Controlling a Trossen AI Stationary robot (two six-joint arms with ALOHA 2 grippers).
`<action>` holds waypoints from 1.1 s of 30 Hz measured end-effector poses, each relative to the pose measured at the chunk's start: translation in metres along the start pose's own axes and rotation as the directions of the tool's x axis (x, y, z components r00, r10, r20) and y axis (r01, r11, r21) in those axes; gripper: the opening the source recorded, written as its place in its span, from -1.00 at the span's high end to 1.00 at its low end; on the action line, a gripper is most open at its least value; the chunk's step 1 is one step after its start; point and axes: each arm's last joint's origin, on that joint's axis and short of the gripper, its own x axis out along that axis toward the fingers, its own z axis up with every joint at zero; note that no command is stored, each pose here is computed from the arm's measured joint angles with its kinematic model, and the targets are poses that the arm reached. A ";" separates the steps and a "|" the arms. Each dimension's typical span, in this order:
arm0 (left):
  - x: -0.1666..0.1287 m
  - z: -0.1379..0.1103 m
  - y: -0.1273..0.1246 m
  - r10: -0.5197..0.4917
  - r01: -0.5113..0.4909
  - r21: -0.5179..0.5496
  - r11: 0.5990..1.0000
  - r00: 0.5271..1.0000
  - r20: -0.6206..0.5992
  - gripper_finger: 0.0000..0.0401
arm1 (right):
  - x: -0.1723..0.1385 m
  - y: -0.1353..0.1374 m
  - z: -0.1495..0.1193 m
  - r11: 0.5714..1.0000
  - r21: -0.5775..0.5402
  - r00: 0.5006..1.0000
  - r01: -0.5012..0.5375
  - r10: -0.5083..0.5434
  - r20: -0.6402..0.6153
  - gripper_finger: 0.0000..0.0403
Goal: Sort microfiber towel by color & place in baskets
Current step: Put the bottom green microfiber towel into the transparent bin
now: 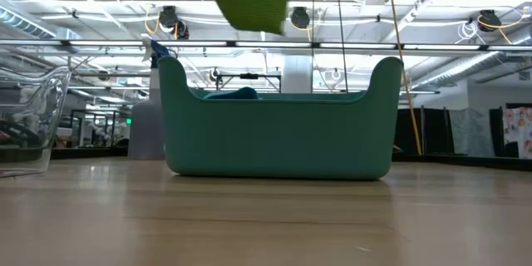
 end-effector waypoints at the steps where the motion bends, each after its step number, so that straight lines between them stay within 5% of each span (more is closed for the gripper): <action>1: 0.001 -0.001 0.000 0.000 0.000 0.005 1.000 1.000 0.004 -0.77 | 0.003 -0.003 0.001 1.000 0.000 1.000 0.004 -0.004 0.019 0.97; 9: 0.004 0.001 0.000 0.051 -0.052 0.030 0.998 0.998 0.035 -0.77 | 0.020 -0.021 0.000 0.998 0.001 0.996 0.066 -0.066 0.054 0.97; 17: 0.002 0.006 0.000 0.106 -0.108 0.027 0.994 0.993 0.057 -0.77 | 0.030 -0.029 -0.004 0.988 0.119 0.994 0.097 -0.103 0.043 0.97; 25: -0.026 0.025 -0.022 0.003 -0.024 0.174 0.985 0.992 0.123 -0.77 | 0.029 -0.024 -0.003 0.996 0.093 0.993 0.005 -0.016 0.114 0.97; 33: -0.024 0.017 -0.021 0.098 -0.103 0.236 0.966 0.995 0.033 -0.77 | 0.031 -0.028 0.001 0.992 0.123 0.979 -0.029 0.004 0.203 0.97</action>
